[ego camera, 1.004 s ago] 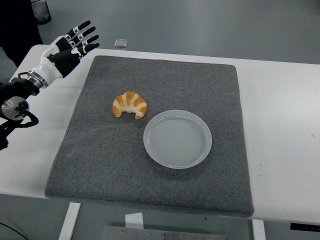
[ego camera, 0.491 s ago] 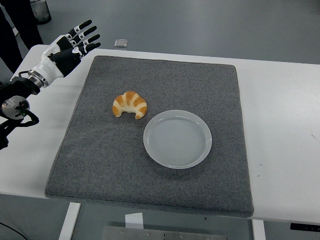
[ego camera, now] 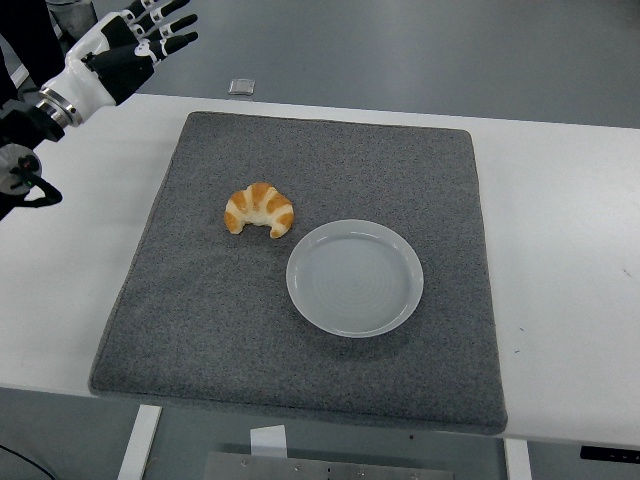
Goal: Place the bread on the plate
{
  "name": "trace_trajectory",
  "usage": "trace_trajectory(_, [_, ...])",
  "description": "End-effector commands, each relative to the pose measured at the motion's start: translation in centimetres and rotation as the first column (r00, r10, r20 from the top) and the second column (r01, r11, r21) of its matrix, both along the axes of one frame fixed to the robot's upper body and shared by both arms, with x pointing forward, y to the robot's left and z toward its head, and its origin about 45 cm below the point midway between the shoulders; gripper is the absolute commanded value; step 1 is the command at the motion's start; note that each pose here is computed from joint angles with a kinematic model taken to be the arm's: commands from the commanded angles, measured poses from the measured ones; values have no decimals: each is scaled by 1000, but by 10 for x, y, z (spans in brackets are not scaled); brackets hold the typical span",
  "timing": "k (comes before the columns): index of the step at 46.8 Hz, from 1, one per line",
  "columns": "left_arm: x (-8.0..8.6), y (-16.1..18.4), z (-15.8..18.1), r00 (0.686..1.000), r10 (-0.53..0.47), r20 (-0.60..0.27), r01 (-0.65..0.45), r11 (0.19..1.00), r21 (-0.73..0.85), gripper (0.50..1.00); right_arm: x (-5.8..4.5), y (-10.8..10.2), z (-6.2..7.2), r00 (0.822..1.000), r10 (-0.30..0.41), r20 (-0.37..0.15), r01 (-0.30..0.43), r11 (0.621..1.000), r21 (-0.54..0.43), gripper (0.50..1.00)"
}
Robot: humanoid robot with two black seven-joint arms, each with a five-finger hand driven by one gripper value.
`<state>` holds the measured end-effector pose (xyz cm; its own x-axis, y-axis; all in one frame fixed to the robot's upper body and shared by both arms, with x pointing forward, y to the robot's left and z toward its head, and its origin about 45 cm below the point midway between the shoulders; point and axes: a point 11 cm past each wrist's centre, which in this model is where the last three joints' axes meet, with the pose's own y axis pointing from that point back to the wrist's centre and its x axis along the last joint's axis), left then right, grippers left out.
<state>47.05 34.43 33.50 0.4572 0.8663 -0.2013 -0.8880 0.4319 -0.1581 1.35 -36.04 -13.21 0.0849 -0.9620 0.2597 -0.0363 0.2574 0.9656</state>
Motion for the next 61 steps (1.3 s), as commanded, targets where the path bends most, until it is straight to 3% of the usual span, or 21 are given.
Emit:
trace_trajectory(1, [-1, -13, 24, 997, -65, 35, 61, 993, 99, 975, 0, 0, 0, 1000, 0, 0, 0, 1000, 0, 952])
trace_trajectory(13, [-2, -40, 53, 977, -194, 92, 135, 886, 443, 975, 0, 0, 0, 1000, 0, 0, 0, 1000, 0, 952])
trace_trajectory(24, [-18, -58, 46, 937, -338, 88, 183, 688, 702, 975, 0, 0, 0, 1000, 0, 0, 0, 1000, 0, 952])
trace_trajectory(34, [-26, -62, 22, 916, -399, 49, 182, 521, 834, 973, 0, 0, 0, 1000, 0, 0, 0, 1000, 0, 952])
trace_trajectory(50, [-29, -57, -15, 896, -431, 107, 2, 246, 969, 973, 0, 0, 0, 1000, 0, 0, 0, 1000, 0, 952])
trace_trajectory(61, [-39, -71, -47, 885, -459, 76, 41, 241, 970, 973, 0, 0, 0, 1000, 0, 0, 0, 1000, 0, 952])
